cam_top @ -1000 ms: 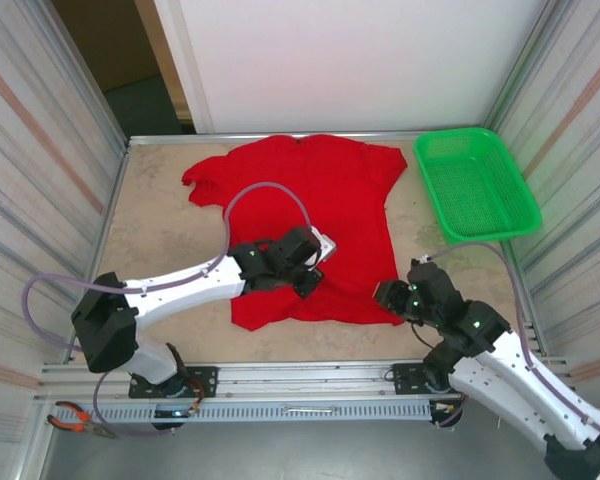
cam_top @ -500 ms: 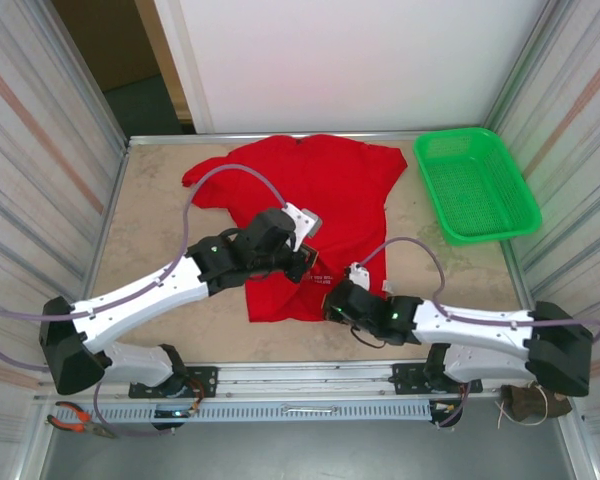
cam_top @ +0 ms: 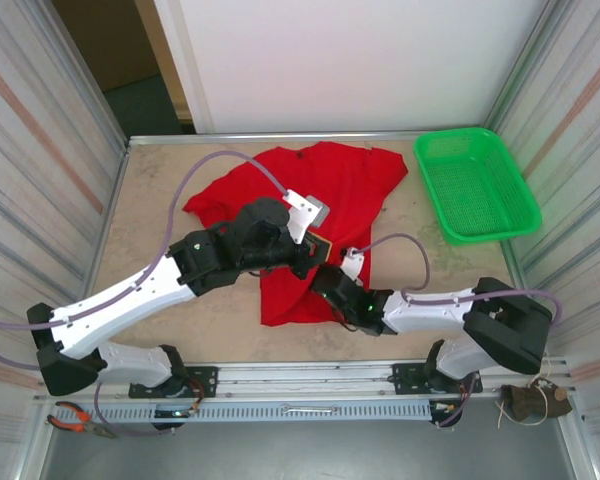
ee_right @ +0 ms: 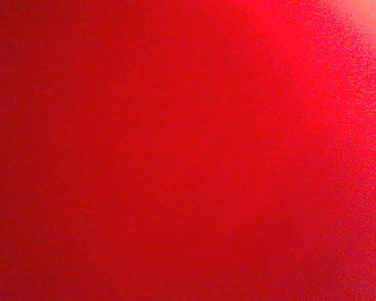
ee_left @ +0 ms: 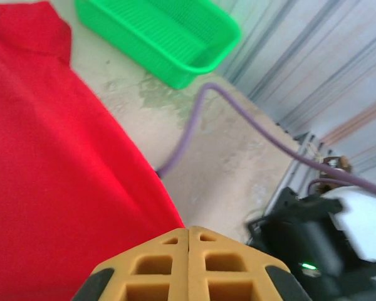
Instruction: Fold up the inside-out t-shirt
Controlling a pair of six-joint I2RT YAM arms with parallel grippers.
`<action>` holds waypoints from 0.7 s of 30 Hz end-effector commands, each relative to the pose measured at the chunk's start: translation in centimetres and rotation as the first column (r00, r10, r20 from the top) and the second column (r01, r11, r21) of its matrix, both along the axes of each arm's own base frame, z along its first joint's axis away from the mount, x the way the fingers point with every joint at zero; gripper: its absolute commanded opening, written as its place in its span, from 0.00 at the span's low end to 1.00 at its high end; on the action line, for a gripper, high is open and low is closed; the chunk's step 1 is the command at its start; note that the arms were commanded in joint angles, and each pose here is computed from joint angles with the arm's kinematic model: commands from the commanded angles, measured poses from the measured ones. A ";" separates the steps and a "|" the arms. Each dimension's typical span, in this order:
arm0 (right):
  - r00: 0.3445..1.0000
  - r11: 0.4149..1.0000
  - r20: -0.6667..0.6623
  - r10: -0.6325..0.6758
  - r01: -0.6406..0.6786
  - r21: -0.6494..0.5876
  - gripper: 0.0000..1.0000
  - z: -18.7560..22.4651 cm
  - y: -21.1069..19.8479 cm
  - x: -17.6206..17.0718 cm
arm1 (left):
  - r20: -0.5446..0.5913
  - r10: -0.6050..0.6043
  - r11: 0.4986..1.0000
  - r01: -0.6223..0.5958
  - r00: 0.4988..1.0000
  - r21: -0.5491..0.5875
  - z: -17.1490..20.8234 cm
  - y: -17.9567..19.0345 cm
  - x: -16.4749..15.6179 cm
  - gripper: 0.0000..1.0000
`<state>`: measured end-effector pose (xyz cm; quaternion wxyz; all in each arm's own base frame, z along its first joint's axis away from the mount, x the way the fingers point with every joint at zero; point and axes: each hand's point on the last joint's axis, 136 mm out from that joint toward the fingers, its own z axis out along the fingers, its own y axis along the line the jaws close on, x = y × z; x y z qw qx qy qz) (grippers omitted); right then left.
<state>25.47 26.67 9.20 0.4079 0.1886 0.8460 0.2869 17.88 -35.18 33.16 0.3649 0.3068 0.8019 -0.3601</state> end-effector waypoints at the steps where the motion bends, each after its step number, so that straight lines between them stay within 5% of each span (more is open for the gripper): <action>1: 0.998 0.999 0.062 -0.008 0.006 0.033 0.00 1.9 1.0 2.6 | 0.019 -0.063 0.993 0.065 0.998 -0.096 4.0 -1.0 -2.1 0.00; 9: 0.999 0.996 0.007 -0.033 0.032 0.089 0.00 -0.2 2.8 4.7 | 0.062 -0.109 0.981 0.117 0.992 -0.156 7.3 -3.3 -3.2 0.00; 21: 0.998 0.996 0.011 -0.065 0.065 -0.059 0.00 -2.9 4.7 -1.6 | 0.050 -0.091 0.990 0.095 0.995 -0.104 5.2 -4.3 -2.3 0.00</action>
